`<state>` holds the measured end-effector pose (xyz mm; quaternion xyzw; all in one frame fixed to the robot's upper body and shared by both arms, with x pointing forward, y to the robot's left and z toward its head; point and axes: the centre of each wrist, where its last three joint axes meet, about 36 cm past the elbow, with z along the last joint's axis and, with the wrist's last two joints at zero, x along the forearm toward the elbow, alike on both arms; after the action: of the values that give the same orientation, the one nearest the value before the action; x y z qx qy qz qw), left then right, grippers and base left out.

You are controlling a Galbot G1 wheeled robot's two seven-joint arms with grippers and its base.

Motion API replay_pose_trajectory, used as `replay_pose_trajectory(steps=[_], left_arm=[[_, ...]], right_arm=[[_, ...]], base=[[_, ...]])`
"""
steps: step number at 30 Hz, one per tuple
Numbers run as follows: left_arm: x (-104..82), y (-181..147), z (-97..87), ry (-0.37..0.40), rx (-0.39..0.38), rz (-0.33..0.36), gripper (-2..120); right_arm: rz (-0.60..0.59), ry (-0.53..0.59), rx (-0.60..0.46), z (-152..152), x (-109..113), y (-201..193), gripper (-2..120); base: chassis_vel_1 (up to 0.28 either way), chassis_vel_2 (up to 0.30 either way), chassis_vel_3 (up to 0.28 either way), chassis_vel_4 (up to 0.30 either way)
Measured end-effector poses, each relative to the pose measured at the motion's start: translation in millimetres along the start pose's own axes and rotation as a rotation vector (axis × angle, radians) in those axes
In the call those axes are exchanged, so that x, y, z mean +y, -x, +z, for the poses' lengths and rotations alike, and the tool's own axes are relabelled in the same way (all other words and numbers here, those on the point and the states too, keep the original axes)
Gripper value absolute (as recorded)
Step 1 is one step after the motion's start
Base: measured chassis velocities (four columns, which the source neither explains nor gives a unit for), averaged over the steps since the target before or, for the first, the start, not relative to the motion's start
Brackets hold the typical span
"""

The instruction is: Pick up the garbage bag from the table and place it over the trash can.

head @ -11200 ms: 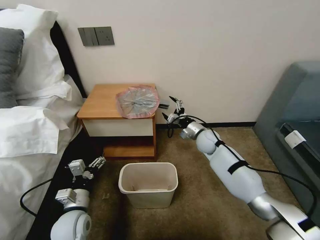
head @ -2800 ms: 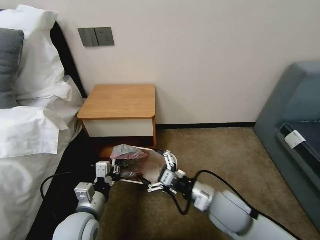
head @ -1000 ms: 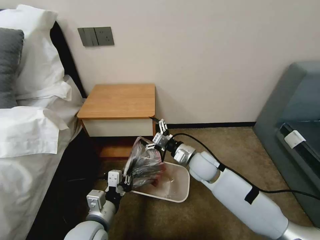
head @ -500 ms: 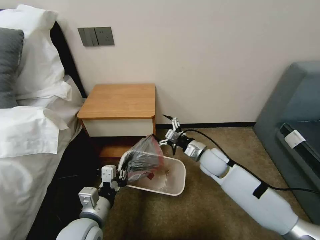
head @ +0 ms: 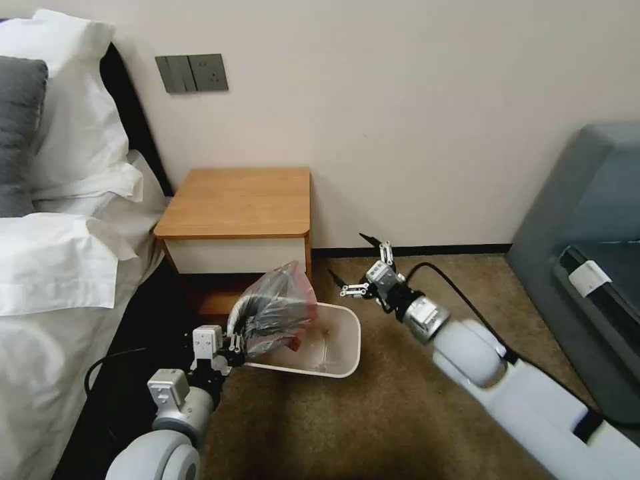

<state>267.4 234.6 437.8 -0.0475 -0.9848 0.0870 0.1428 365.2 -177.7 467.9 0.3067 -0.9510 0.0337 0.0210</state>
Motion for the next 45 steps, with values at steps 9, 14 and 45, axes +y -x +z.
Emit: replay_pose_trajectory(steps=[9,14,45], left_arm=[[0.2,4,7.4,-0.027,-0.075,-0.016,7],[-0.4,6,10.0,-0.053,-0.108,-0.030,7],[-4.4,3,-2.8,-0.129,-0.101,0.003,7]], right_arm=[[-0.050,0.441,0.196,-52,60,-29,100],[-0.075,0.551,0.260,-57,78,-26,100],[-0.418,-0.242,0.096,26,19,43,88]], base=[[0.000,0.000,0.000,0.000],[0.000,0.000,0.000,0.000],[0.000,0.000,0.000,0.000]])
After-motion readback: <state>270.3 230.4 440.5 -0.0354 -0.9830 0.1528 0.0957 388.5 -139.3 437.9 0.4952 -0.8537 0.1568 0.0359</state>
